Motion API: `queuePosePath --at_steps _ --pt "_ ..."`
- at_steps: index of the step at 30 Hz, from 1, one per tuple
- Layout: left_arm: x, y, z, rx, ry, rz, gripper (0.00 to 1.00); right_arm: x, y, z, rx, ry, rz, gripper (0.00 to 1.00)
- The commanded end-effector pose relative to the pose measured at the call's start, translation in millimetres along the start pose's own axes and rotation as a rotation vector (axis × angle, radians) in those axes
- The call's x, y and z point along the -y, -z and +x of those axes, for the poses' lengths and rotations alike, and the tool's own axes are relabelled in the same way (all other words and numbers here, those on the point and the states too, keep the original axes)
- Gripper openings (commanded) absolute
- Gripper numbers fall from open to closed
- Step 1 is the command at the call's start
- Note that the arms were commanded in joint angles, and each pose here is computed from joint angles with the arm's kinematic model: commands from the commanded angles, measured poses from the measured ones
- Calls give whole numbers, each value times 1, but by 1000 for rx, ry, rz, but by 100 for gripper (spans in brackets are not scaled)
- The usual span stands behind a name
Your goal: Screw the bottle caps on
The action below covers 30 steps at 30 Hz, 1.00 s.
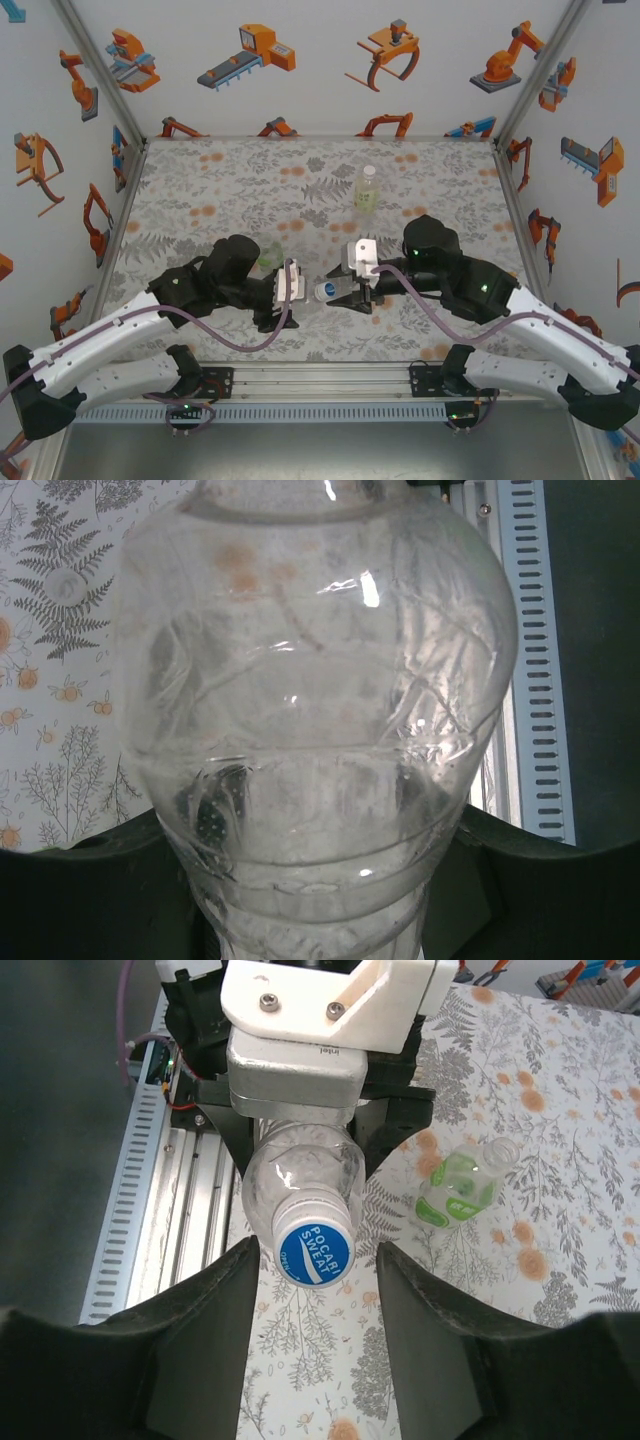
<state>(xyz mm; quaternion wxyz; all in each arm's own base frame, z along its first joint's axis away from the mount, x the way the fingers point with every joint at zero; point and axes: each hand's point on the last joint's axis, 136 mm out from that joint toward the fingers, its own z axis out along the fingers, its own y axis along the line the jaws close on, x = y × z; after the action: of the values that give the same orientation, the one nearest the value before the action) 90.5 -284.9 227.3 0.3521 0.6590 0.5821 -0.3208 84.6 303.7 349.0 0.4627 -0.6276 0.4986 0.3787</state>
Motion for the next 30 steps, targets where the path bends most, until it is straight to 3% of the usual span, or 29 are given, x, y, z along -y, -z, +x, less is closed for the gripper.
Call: queuePosePath --at_steps 1,8,15,16,21,25,30 --pt "3 7 -12 27 -14 10 0 -5 1 -13 37 56 -38 45" --pt "2 6 -11 17 -16 6 0 -6 -3 -15 46 45 -59 37" --pt "-1 5 -9 5 -16 -10 0 1 -7 -10 34 -95 -27 4" --pt "-2 4 -7 -2 -16 -16 0 5 -8 -9 43 -149 -5 0" --pt "-14 -1 -3 -30 -16 -63 0 40 -8 3 145 -560 202 0" --pt "-24 -3 -1 -44 -21 -113 0 70 0 43 170 -992 437 0" --pt "-35 -5 1 -52 -30 -170 0 75 7 91 191 -1450 600 0"
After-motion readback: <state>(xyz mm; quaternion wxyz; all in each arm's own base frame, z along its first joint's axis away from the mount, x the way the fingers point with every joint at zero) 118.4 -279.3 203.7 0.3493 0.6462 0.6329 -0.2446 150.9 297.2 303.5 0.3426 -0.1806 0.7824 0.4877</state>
